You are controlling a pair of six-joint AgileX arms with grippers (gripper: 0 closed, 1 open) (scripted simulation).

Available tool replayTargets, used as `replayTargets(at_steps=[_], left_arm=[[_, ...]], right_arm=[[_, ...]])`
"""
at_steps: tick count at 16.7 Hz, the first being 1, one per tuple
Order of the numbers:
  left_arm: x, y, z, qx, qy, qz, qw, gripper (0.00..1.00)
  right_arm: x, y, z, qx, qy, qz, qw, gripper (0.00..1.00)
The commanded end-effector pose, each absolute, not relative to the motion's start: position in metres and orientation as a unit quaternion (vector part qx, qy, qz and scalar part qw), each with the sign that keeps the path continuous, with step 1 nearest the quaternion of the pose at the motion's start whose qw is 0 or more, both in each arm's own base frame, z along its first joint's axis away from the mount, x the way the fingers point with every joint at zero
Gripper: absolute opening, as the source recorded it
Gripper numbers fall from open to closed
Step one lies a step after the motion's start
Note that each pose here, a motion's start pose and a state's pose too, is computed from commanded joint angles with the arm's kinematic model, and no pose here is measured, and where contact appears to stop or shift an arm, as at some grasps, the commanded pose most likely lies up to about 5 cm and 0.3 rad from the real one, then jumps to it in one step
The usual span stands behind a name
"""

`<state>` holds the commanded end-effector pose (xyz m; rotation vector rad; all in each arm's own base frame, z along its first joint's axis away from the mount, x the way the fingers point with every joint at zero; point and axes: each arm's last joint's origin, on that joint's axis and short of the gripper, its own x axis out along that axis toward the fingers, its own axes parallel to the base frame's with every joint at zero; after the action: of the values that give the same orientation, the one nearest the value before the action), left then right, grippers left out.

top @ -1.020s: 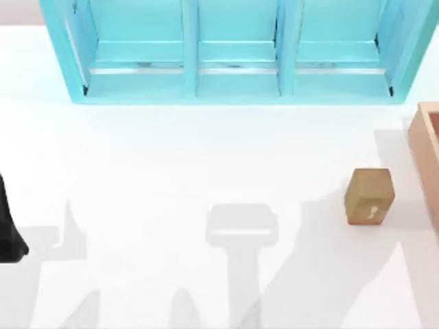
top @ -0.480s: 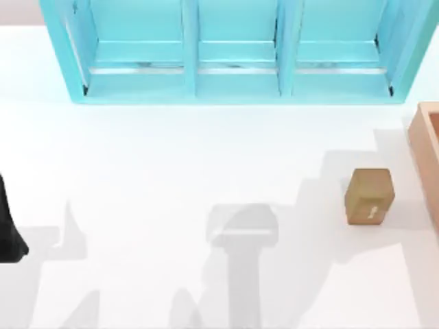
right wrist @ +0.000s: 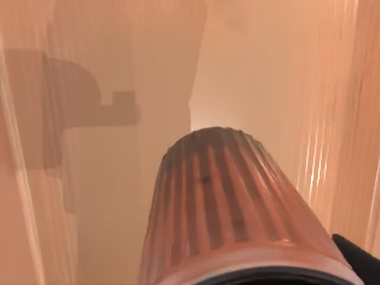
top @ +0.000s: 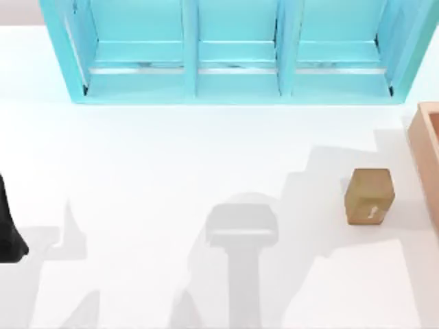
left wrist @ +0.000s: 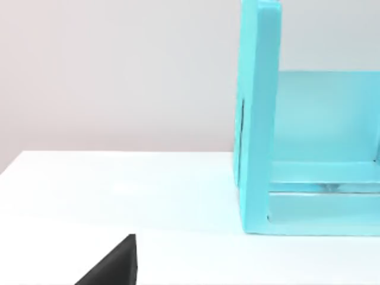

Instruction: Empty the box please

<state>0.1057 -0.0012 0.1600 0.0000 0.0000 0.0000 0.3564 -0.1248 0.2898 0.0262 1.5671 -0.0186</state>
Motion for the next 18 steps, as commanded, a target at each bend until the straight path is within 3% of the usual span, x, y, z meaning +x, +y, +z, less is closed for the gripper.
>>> replayTargets(at_steps=[3, 11, 18], left_arm=[[0.106, -0.001, 0.16, 0.0, 0.0, 0.0, 1.0, 1.0], [0.106, -0.001, 0.16, 0.0, 0.0, 0.0, 1.0, 1.0], [0.106, -0.001, 0.16, 0.0, 0.0, 0.0, 1.0, 1.0]], right_arm=[[0.357, -0.112, 0.289, 0.009, 0.702, -0.011, 0.712, 0.0], [0.342, 0.008, 0.26, 0.002, 0.699, -0.014, 0.715, 0.0], [0.283, 0.099, 0.208, -0.013, 0.731, -0.034, 0.682, 0.0]])
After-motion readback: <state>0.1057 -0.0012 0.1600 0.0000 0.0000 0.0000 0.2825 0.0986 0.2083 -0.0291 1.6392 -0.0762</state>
